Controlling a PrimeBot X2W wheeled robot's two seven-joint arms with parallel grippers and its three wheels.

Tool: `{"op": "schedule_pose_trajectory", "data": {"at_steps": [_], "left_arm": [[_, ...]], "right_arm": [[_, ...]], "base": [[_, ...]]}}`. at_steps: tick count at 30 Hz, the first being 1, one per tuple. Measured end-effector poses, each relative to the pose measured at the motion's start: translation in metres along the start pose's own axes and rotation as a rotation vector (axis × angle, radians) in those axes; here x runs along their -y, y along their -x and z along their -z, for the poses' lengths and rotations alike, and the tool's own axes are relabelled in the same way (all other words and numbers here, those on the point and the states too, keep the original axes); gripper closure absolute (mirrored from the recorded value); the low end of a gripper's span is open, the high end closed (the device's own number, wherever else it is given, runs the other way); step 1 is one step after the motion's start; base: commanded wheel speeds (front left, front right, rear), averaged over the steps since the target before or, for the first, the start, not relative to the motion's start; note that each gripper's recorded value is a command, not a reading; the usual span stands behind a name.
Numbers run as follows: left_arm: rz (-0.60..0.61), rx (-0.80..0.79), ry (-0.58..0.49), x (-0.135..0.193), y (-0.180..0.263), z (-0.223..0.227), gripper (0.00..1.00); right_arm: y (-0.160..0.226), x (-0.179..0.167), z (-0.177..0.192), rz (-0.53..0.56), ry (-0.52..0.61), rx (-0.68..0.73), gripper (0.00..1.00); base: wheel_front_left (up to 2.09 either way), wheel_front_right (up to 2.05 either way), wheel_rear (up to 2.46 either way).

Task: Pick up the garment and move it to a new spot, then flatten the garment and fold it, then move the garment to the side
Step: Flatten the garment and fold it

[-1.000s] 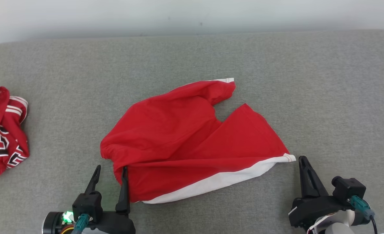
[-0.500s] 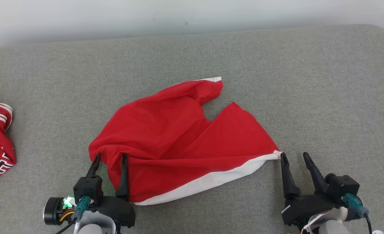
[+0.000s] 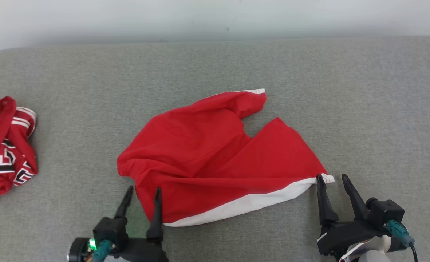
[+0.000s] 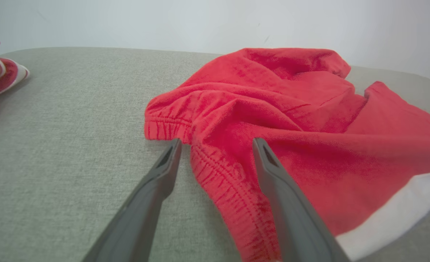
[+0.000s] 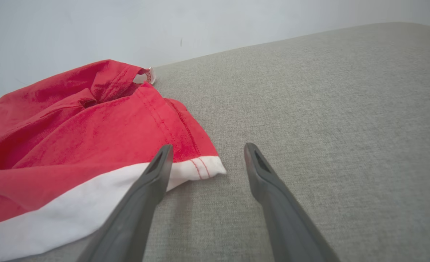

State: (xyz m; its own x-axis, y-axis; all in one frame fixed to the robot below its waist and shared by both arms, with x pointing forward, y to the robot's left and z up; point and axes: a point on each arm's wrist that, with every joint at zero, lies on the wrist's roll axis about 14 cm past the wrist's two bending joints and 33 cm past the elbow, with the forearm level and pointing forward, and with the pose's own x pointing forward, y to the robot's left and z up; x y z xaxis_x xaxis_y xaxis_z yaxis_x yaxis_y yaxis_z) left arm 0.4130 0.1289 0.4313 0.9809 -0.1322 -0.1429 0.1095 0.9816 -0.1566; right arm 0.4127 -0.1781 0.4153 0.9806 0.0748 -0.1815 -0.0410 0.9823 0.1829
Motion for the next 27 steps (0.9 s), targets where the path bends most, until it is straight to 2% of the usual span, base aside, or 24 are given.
{"op": "schedule_pose_trajectory", "data": {"at_steps": [10,11,12,13,15,27], "left_arm": [[-0.005,-0.047,0.065,0.007,0.017,0.016,0.0],[0.0,-0.052,0.065,0.009,0.017,0.017,0.09],[0.005,-0.056,0.065,0.01,0.016,0.018,0.34],[0.011,-0.063,0.066,0.012,0.014,0.02,0.69],[0.007,-0.079,0.081,0.012,0.013,0.025,0.98],[0.013,-0.01,0.054,0.01,-0.012,0.003,1.0]], "right_arm": [[-0.004,-0.015,-0.004,-0.044,0.011,0.01,0.0],[-0.004,-0.013,-0.004,-0.042,0.014,0.01,0.0],[-0.003,-0.011,-0.004,-0.037,0.016,0.011,0.0],[-0.002,-0.008,-0.004,-0.028,0.018,0.011,0.0],[0.0,-0.004,-0.005,-0.019,0.02,0.011,0.0],[0.005,0.009,-0.006,0.018,0.021,0.015,0.0]], "base": [[0.0,0.0,0.0],[0.0,0.0,0.0],[0.0,0.0,0.0],[0.0,0.0,0.0],[0.0,0.0,0.0],[0.0,0.0,0.0]]}}
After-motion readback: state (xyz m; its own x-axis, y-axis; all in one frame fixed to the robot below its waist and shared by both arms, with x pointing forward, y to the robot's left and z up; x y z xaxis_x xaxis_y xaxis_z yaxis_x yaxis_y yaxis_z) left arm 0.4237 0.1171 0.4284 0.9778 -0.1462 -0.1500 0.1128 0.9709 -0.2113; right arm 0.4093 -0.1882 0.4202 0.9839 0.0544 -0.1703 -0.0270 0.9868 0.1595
